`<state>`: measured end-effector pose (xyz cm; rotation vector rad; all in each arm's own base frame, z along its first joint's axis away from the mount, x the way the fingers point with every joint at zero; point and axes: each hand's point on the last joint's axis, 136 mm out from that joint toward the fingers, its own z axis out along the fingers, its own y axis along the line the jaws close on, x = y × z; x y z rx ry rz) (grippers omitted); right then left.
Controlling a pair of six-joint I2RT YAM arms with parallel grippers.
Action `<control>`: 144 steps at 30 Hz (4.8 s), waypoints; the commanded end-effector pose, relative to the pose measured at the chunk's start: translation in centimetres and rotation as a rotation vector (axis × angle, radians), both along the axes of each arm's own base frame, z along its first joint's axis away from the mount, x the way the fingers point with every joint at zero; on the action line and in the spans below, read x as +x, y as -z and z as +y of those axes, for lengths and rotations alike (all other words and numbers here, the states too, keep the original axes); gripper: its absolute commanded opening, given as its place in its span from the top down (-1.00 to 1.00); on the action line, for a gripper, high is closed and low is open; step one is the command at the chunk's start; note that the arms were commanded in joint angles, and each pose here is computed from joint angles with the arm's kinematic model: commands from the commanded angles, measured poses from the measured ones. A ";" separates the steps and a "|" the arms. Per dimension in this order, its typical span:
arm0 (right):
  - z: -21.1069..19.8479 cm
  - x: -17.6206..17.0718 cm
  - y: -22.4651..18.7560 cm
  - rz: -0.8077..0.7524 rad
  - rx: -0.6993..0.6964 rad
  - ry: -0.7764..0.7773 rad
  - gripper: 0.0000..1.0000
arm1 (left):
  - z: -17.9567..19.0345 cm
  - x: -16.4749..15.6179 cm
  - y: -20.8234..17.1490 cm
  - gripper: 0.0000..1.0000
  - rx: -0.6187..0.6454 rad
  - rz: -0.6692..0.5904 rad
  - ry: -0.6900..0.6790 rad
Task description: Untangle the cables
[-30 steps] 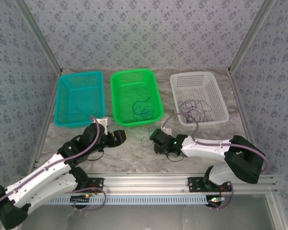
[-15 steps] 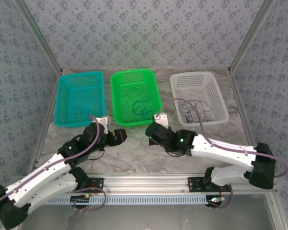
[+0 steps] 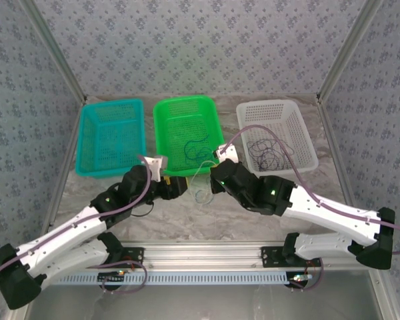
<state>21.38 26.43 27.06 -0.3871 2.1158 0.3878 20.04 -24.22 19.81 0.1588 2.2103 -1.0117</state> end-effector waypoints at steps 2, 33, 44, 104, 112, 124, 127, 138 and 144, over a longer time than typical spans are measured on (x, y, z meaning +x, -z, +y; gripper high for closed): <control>0.3 0.0 -2.8 -0.049 0.048 -0.042 1.00 | -2.9 -0.4 -4.5 -0.41 -0.064 -0.136 0.111; -3.3 -0.1 -4.3 -0.096 0.152 0.052 0.71 | -1.1 2.8 -4.0 1.00 0.163 -0.190 -0.063; -3.8 0.9 2.3 0.056 -0.010 0.168 -0.24 | -2.2 1.8 -9.1 1.00 0.049 -0.255 0.015; -2.4 1.1 17.4 0.251 -0.138 0.385 -0.56 | -1.3 -0.1 -20.7 1.00 -0.164 -0.353 0.010; -5.1 -1.1 19.2 0.278 -0.198 0.425 -0.58 | 0.3 0.1 -22.4 1.00 -0.134 -0.416 -0.034; -9.4 -1.7 20.1 0.300 -0.211 0.532 -0.65 | 3.3 1.1 -25.6 0.98 -0.079 -0.513 -0.109; -10.2 -1.5 19.5 0.297 -0.217 0.554 -0.66 | 3.5 1.4 -25.4 0.97 -0.073 -0.506 -0.118; -7.0 -0.2 10.3 0.131 -0.049 0.363 -0.76 | 3.4 2.3 -23.0 0.94 -0.018 -0.452 -0.119; -5.9 0.3 4.8 0.035 0.040 0.273 -0.78 | 3.2 2.4 -21.7 0.93 -0.015 -0.419 -0.114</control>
